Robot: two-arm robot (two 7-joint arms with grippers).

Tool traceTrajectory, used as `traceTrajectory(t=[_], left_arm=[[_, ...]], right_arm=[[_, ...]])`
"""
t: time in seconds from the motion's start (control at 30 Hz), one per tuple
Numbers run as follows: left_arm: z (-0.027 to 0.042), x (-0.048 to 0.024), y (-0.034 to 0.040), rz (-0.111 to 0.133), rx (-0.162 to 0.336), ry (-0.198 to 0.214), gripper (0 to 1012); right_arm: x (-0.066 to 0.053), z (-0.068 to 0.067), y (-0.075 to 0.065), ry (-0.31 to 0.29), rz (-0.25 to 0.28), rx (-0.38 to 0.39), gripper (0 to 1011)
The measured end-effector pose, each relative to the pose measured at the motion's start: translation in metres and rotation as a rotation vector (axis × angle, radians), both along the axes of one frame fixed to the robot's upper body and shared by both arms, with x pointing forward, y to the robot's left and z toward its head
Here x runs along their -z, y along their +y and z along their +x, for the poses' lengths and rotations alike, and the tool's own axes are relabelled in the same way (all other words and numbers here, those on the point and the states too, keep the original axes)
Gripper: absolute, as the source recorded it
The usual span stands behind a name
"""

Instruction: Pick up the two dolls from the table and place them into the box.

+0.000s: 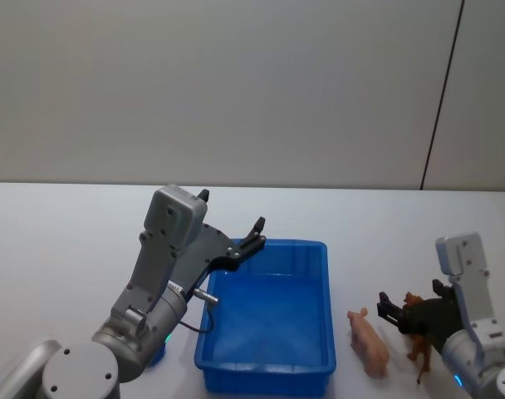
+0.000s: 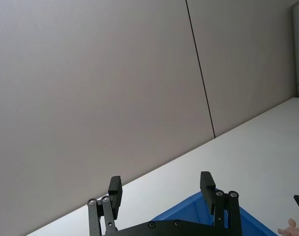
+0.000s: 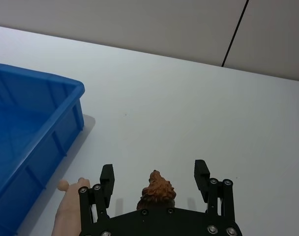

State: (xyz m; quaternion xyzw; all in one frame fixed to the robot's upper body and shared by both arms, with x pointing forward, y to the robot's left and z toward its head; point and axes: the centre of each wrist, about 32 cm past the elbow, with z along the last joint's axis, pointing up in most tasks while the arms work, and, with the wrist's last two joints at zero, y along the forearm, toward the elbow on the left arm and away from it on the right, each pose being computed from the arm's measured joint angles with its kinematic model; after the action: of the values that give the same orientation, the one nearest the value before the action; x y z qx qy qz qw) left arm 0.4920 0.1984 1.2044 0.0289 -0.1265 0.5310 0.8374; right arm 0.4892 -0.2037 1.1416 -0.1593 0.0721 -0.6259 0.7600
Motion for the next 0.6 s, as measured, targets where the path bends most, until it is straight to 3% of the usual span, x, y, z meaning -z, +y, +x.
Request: traceTrajectory(t=[0.2,0.53,0.6], left_arm=[[0.0000,0.0000,0.0000,0.000,0.000,0.000,1001],[0.0000,0.0000,0.0000,0.000,0.000,0.000,1001],[0.0000,0.0000,0.0000,0.000,0.000,0.000,1001]], right_arm=[[0.0046,0.0049,0.0014,0.020,-0.001,-0.003,977],[0.0101,0.0097,0.0005,0.048,0.002,-0.004,728],[0.0107,0.0103,0.0002,0.051,0.003,-0.004,641]])
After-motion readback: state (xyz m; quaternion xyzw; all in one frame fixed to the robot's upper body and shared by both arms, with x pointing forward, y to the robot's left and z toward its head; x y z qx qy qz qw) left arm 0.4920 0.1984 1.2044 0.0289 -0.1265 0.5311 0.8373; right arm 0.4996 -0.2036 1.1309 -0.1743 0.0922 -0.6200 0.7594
